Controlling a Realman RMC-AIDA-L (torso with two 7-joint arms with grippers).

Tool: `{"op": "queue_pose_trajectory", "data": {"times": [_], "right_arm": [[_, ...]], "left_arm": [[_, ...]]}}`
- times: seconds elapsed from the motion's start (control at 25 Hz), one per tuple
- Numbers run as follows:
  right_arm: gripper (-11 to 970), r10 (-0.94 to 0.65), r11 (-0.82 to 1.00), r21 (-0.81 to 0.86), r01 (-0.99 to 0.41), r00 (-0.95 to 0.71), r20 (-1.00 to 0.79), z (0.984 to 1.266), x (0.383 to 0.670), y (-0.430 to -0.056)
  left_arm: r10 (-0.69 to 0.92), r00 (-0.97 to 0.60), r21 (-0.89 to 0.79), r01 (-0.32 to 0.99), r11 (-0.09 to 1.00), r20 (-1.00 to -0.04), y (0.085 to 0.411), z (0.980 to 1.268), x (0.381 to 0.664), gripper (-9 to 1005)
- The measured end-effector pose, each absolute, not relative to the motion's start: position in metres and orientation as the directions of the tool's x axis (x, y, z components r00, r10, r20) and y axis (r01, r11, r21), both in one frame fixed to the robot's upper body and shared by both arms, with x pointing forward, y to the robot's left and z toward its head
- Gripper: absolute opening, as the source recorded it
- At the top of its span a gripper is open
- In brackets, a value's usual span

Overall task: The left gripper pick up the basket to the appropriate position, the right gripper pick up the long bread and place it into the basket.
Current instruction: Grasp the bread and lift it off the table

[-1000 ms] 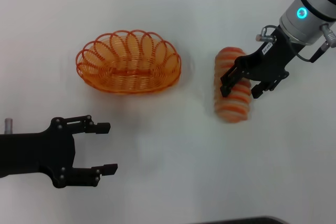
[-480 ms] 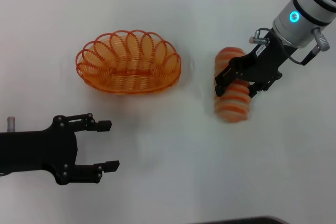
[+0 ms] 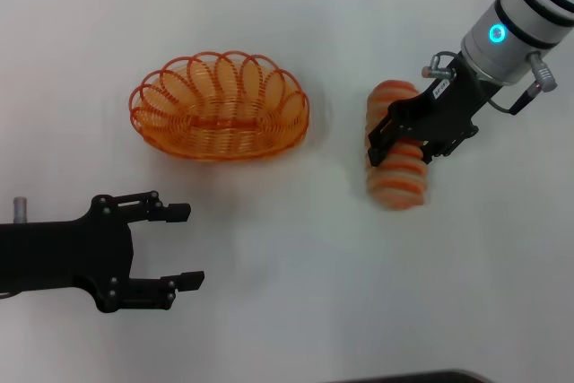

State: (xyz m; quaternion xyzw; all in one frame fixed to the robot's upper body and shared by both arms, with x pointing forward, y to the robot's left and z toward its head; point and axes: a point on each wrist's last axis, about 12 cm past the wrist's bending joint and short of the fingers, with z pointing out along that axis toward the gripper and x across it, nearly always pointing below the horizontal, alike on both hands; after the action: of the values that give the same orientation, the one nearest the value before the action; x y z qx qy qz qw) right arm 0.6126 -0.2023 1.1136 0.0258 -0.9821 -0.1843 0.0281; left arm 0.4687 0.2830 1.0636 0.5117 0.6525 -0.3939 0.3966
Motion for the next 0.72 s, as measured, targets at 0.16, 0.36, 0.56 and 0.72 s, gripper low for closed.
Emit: {"op": "queue_pose_trajectory", "data": {"times": [0.16,0.36,0.56,0.72], "right_arm": [[749,-0.087,0.931,0.358,-0.071,-0.996,0.030,1.113,0.612,-0.199],[675,-0.125,0.928,0.348,-0.135,-0.991,-0.051,1.123,0.619,-0.198],[602,-0.189,0.921,0.313,-0.232,-0.969,-0.160,1.143,0.628,-0.201],[584,-0.262,0.917,0.231,-0.326,-0.927,-0.270,1.164,0.638,-0.208]], "left_arm": [[0.356,-0.162,-0.108,0.980,0.166,-0.921,0.283,1.064,0.469,795],[0.359,-0.165,-0.108,0.979,0.174,-0.919,0.283,1.063,0.469,794],[0.354,-0.169,-0.109,0.977,0.183,-0.920,0.283,1.063,0.470,795],[0.346,-0.169,-0.107,0.976,0.190,-0.923,0.283,1.063,0.471,797]]}}
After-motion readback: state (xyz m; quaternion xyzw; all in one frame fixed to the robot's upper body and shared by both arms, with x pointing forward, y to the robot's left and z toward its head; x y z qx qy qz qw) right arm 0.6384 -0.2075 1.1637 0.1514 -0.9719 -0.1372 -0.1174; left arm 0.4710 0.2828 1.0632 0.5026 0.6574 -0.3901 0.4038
